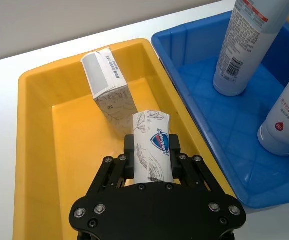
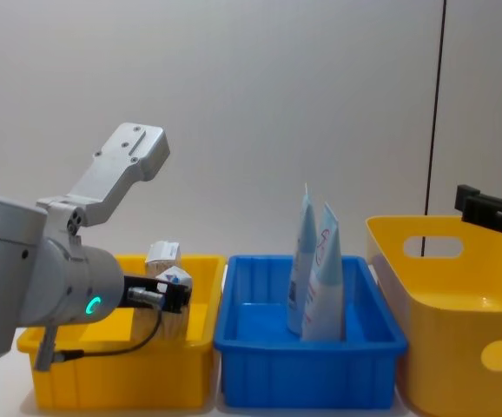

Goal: Bimanual collaborative sorting of washing and personal care products

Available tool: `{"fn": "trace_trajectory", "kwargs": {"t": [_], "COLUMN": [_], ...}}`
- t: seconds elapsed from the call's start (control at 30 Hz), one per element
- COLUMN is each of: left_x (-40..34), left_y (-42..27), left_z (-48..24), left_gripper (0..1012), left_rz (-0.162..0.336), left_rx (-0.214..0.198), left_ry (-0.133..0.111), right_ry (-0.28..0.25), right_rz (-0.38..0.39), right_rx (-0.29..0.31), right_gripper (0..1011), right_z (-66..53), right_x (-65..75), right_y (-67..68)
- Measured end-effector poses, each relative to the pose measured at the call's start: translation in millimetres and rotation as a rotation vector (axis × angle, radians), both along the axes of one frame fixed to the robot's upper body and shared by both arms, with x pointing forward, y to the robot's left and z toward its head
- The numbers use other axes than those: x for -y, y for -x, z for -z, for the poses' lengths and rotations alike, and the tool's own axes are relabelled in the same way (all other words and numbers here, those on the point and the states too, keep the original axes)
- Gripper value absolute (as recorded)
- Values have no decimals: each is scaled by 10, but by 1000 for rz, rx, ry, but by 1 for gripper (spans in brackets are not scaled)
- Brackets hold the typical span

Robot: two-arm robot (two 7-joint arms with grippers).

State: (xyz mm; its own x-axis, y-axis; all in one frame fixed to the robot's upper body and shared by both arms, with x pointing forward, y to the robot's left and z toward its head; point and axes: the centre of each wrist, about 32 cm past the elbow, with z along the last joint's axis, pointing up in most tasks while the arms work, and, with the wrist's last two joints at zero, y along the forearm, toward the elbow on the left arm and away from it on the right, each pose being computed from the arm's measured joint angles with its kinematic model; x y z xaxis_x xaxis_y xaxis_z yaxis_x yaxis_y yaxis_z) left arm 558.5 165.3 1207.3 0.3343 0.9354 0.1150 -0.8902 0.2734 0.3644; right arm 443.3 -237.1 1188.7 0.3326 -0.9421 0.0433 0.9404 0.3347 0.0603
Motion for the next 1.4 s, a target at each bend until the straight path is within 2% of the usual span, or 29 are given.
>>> {"fn": "trace_trajectory", "kwargs": {"t": [1.2, 1.4], "left_x": [-1, -9], "left_y": [-2, -26], "left_z": [2, -35], "left_gripper": [343, 343], "left_rz": [0, 13], "left_rx": [-1, 13], "left_ry": [0, -5], "right_ry": [0, 0], "right_rz": [0, 0], "right_rx": [0, 0], "right_gripper": [1003, 1003], "right_z": [0, 0], "right_x": [0, 0], "right_y": [0, 0]}}
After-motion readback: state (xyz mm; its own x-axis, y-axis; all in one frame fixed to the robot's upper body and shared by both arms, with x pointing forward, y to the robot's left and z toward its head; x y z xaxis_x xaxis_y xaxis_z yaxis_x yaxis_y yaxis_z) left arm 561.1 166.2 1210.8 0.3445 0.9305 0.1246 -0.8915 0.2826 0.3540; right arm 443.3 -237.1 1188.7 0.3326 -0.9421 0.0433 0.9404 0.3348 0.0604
